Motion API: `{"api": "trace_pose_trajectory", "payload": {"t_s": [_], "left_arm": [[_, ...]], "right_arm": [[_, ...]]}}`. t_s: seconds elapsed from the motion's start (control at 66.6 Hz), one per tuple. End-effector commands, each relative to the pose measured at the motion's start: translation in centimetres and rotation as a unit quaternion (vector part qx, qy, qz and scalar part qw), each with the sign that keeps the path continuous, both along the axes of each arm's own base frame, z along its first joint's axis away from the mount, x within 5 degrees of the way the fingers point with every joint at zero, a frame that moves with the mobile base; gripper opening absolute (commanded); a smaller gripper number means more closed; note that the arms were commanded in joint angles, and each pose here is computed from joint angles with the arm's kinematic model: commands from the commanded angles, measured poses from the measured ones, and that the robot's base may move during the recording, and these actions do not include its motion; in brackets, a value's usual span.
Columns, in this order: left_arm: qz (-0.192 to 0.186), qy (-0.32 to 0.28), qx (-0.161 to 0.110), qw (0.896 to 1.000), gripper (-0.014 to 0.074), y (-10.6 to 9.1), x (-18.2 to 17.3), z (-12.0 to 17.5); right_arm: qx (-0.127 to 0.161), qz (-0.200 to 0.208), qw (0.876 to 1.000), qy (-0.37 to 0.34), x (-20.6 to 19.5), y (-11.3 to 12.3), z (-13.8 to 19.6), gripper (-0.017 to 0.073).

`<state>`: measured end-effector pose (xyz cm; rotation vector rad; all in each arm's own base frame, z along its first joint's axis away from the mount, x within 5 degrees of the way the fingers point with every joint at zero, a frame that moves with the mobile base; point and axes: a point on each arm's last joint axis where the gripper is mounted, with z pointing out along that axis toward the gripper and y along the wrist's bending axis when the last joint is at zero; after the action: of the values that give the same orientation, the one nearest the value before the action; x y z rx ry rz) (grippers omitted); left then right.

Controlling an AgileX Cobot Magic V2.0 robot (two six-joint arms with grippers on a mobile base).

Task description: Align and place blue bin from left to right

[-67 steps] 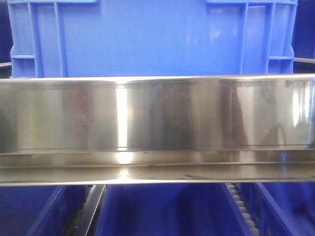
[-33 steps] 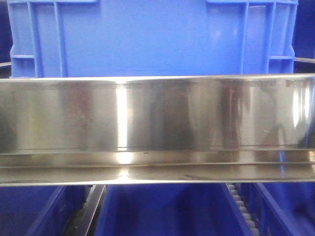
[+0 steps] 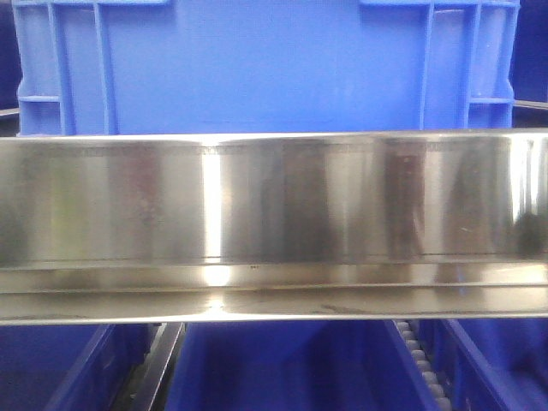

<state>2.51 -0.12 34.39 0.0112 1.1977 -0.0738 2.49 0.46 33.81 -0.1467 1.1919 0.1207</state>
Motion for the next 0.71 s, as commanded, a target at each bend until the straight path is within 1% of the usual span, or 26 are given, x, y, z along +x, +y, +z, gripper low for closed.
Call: {"api": "trace_pose_trajectory", "payload": {"t_s": [0.0,0.045,0.075,0.135,0.195,0.255,0.345,0.421,0.556,0.691], "left_arm": [[0.002,0.022,0.002,1.000,-0.0111,0.0,0.4,1.7],[0.002,0.038,0.003,0.999,-0.0111,0.0,0.7,2.6],[0.003,0.060,0.004,0.998,-0.0111,0.0,1.0,3.1],[0.002,0.106,0.003,0.994,-0.0111,0.0,1.8,3.9],[0.002,0.153,0.003,0.988,-0.0111,-0.1,2.7,4.6],[0.002,0.171,0.004,0.985,-0.0111,-0.1,3.4,5.3],[0.002,0.179,0.005,0.984,-0.0111,-0.2,4.5,5.7],[0.002,0.178,0.005,0.984,-0.0111,-0.2,5.1,5.8],[0.002,0.176,0.005,0.984,-0.0111,-0.2,5.3,5.8],[0.002,0.176,0.005,0.984,-0.0111,-0.2,5.3,5.8]], "right_arm": [[-0.008,-0.005,0.999,0.043,0.4,0.0,1.3,-0.0079],[-0.011,-0.006,0.998,0.064,0.7,0.0,2.0,-0.0079],[-0.014,-0.007,0.997,0.078,1.0,0.1,2.5,-0.0079],[-0.018,-0.008,0.995,0.100,1.6,0.2,3.3,-0.0079],[-0.022,-0.009,0.992,0.123,2.3,0.3,4.0,-0.0079],[-0.027,-0.011,0.988,0.152,3.1,0.4,4.3,-0.0079],[-0.032,-0.012,0.983,0.180,4.0,0.6,4.7,-0.0079],[-0.032,-0.012,0.983,0.183,4.4,0.6,5.0,-0.0079],[-0.029,-0.011,0.986,0.164,4.4,0.7,5.5,-0.0079],[-0.029,-0.011,0.986,0.162,4.4,0.7,5.5,-0.0079]]}}
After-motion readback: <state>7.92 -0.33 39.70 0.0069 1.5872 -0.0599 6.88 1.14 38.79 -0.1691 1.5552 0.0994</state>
